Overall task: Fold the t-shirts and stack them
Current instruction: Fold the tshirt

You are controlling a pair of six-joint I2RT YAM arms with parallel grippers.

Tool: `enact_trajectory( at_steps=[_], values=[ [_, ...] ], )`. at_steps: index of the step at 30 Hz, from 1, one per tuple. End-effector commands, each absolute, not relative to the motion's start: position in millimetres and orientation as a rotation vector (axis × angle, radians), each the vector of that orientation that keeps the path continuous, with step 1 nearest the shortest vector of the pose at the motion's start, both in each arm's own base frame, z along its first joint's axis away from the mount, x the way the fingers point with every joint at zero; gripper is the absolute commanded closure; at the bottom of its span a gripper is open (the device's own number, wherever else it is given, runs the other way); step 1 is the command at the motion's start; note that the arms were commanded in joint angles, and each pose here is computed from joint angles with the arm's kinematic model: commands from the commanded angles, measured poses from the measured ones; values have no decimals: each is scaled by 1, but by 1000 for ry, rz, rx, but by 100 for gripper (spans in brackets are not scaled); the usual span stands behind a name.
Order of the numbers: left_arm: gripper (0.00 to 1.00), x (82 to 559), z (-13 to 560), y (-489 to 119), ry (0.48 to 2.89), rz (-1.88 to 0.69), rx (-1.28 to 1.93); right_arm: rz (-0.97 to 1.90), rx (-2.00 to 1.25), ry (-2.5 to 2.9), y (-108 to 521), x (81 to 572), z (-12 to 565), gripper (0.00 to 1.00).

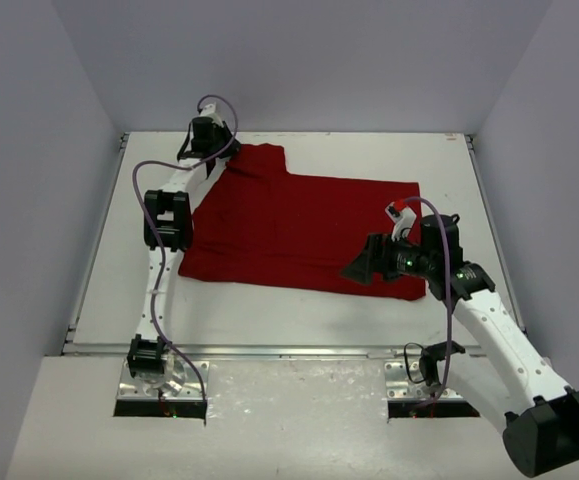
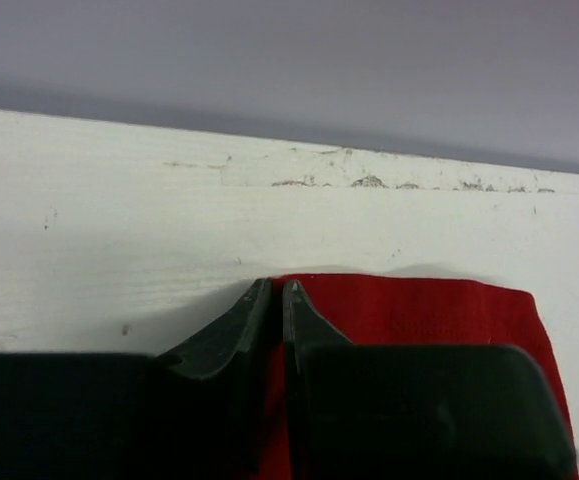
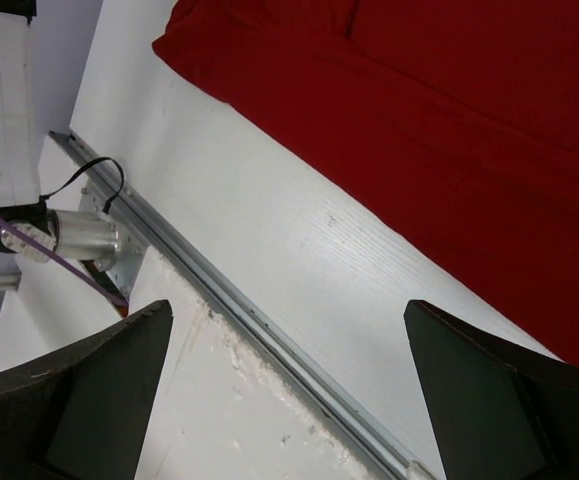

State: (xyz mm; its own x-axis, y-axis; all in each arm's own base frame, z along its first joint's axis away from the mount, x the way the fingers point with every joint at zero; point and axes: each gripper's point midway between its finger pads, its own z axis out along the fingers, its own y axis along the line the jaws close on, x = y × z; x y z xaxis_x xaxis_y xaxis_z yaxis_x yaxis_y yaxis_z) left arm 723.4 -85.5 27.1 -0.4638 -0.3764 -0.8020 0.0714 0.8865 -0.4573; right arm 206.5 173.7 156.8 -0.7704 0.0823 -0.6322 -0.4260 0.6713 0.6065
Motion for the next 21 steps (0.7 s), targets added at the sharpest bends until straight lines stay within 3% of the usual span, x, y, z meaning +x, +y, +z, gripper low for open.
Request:
enact_trajectory(
  at_steps=[1, 3, 9, 12, 16, 17, 21],
  values=[
    [94, 716, 32, -91, 2018, -541, -217, 961, -264, 2188, 170, 222, 169, 1],
    [99, 713, 33, -91, 2016, -541, -217, 926, -218, 2232, 167, 231, 158, 1],
    [100, 717, 102, -75, 1879, -461, -250, 693, -89, 2247, 148, 288, 138, 1],
    [100, 710, 146, -63, 1796, -422, -318, 374, 17, 2284, 111, 343, 122, 1],
    [100, 703, 152, -66, 1791, -474, -359, -75, 185, 2341, 32, 413, 108, 1],
    [100, 703, 154, -70, 1789, -502, -341, -107, 201, 2434, 26, 414, 79, 1],
    [100, 705, 163, -71, 1786, -521, -334, -217, 226, 2387, 8, 456, 70, 2]
  ],
)
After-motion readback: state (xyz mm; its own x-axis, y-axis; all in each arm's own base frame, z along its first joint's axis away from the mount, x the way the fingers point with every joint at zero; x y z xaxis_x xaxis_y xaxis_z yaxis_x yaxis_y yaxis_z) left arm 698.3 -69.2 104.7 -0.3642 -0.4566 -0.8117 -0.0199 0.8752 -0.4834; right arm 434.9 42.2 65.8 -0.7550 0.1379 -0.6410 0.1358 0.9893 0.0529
